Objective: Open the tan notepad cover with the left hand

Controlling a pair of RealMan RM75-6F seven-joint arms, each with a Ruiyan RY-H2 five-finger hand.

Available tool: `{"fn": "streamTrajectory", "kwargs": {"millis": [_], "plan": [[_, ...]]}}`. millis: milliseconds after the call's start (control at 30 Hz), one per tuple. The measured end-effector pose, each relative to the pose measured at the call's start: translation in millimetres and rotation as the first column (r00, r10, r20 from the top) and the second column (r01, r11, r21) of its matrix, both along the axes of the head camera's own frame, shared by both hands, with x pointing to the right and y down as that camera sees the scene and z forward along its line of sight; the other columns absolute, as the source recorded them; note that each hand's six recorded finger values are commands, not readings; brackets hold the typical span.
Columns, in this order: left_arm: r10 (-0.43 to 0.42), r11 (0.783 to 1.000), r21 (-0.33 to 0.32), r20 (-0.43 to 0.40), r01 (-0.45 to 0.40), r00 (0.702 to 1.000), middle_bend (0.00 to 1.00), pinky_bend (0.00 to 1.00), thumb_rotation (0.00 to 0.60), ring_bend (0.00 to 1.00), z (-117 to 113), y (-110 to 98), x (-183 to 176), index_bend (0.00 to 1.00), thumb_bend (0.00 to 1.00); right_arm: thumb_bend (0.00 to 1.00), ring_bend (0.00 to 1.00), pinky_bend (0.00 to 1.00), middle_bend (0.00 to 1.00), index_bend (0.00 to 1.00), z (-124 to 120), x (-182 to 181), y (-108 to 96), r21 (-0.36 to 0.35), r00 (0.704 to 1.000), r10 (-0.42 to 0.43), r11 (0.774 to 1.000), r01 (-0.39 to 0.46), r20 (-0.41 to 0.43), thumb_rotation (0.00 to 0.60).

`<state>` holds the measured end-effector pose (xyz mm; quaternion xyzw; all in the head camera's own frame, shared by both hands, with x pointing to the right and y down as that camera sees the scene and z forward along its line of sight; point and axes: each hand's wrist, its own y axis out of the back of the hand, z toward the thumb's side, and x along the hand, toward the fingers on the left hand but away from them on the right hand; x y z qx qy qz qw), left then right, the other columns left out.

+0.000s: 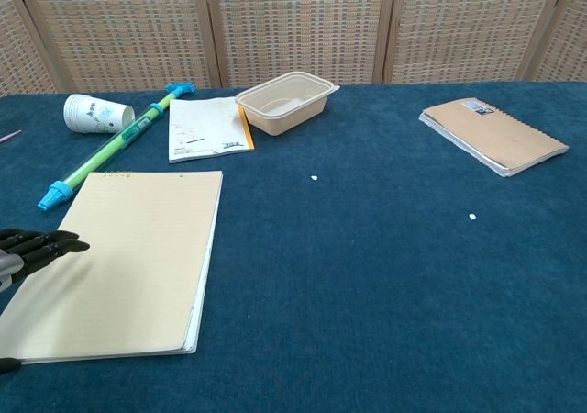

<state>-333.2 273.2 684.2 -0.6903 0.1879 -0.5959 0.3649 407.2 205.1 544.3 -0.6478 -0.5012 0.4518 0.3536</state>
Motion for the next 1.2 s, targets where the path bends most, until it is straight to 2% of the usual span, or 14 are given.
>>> {"fn": "streamTrajectory", "kwargs": {"millis": [133, 300, 633, 800, 1067, 1167, 1200], "plan": [[0.002, 1.0, 0.009, -0.004, -0.002, 1.0, 0.0, 0.01, 0.6, 0.0, 0, 0, 1, 0.0, 0.34, 0.15, 0.0, 0.0, 0.0, 0.02, 0, 0, 0, -0.001, 1.0, -0.001, 1.0, 0.001, 0.001, 0.6], [0.012, 1.0, 0.027, 0.001, -0.012, 1.0, 0.0, 0.01, 0.6, 0.0, 1, -1, 1, 0.0, 0.42, 0.15, 0.0, 0.0, 0.0, 0.02, 0, 0, 0, 0.0, 1.0, -0.002, 1.0, 0.002, 0.004, 0.6], [0.026, 0.998, 0.052, 0.02, -0.027, 0.999, 0.0, 0.01, 0.6, 0.0, 8, -5, 1, 0.0, 0.48, 0.15, 0.0, 0.0, 0.0, 0.02, 0, 1, 0, 0.0, 1.0, 0.001, 1.0, -0.001, 0.01, 0.6], [0.041, 0.996, 0.078, 0.027, -0.043, 0.999, 0.0, 0.01, 0.6, 0.0, 10, -16, 5, 0.0, 0.53, 0.15, 0.0, 0.0, 0.0, 0.02, -1, 1, 0, 0.0, 1.0, 0.003, 1.0, -0.003, 0.011, 0.6], [0.042, 0.995, 0.09, 0.025, -0.045, 0.999, 0.0, 0.02, 0.6, 0.0, 15, -36, 13, 0.0, 0.54, 0.15, 0.0, 0.0, 0.0, 0.02, -1, 2, -1, -0.001, 1.0, 0.008, 1.0, -0.008, 0.014, 0.6], [0.025, 0.995, 0.095, 0.017, -0.027, 1.0, 0.0, 0.09, 0.6, 0.0, 16, -44, 15, 0.04, 0.58, 0.15, 0.0, 0.0, 0.0, 0.02, -1, 3, -1, -0.003, 1.0, 0.009, 1.0, -0.009, 0.014, 0.6], [0.014, 0.995, 0.1, 0.012, -0.015, 1.0, 0.0, 0.13, 0.6, 0.0, 16, -49, 15, 0.09, 0.6, 0.15, 0.0, 0.0, 0.0, 0.02, 0, 3, -1, -0.004, 1.0, 0.009, 1.0, -0.009, 0.014, 0.6]]}}
